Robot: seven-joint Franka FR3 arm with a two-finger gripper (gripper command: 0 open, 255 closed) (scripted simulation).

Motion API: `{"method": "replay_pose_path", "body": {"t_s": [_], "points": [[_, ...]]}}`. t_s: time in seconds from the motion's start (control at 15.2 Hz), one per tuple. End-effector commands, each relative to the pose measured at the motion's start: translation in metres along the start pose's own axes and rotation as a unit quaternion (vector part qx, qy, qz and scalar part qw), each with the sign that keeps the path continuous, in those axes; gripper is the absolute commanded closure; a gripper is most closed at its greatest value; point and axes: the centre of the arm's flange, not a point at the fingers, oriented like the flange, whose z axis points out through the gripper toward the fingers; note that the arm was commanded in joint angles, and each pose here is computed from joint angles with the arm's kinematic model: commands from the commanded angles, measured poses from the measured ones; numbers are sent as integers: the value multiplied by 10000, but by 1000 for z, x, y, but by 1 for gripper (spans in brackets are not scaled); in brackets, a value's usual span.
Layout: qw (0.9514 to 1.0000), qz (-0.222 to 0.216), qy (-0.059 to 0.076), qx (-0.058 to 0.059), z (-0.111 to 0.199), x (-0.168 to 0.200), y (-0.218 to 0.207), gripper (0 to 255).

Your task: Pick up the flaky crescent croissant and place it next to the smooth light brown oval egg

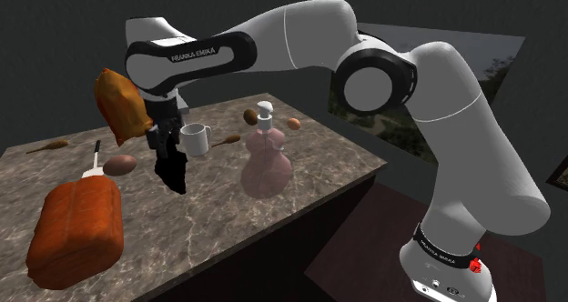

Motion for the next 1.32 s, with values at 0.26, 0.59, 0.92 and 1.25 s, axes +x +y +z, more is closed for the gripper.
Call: {"method": "replay_pose_path", "body": {"t_s": [0.26, 0.59, 0.92, 1.25], "points": [[9998, -8, -198, 49, 48, -5, -4, 255], [9998, -8, -198, 48, 74, -8, -4, 255], [9998, -8, -198, 48, 101, -11, -4, 255], [9998, -8, -198, 48, 101, -11, -4, 255]]}}
